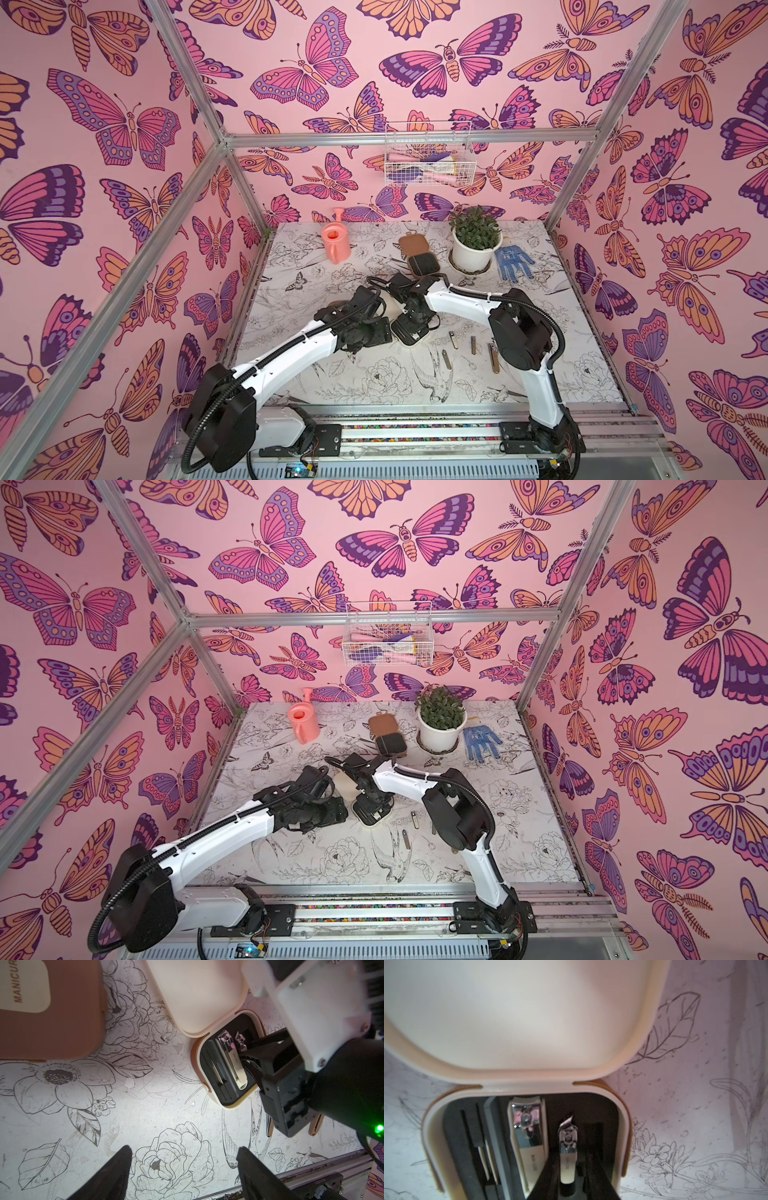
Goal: Organize nail clipper sets
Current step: Place the nail clipper in the storage box.
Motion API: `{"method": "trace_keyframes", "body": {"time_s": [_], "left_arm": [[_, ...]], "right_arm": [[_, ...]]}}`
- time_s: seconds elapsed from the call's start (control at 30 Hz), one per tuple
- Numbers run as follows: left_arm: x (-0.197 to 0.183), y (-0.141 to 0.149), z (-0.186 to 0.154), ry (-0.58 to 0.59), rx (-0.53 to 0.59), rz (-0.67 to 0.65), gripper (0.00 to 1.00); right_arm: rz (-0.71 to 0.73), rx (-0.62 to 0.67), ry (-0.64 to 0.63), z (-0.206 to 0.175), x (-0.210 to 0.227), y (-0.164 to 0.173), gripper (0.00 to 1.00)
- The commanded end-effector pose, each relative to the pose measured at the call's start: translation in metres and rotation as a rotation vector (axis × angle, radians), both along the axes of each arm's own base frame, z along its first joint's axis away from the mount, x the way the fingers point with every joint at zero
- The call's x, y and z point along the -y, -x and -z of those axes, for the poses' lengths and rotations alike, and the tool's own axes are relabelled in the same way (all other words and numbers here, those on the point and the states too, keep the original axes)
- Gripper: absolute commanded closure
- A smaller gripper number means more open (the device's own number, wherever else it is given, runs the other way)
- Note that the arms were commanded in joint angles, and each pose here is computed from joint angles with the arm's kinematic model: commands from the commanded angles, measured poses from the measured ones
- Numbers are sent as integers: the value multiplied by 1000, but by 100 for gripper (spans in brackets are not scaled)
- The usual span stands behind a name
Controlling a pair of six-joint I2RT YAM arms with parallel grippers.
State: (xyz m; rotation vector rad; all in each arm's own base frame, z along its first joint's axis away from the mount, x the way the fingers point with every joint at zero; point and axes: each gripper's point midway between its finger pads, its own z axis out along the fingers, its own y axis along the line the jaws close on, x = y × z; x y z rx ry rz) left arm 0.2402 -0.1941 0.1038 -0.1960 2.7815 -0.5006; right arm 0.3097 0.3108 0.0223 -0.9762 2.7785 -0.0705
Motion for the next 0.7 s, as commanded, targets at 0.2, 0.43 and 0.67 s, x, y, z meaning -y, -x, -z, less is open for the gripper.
{"method": "trace_keyframes", "body": {"time_s": [0.2,0.43,0.67], "left_arm": [[-5,2,1,-9,-7,-8,19],[-4,1,2,-9,-10,-7,19],[-4,2,3,-12,-13,-7,18]], "right_arm": [[11,-17,-8,10,2,7,73],[12,19,-51,-12,-1,4,73],[13,48,-75,-26,-1,3,73]]}}
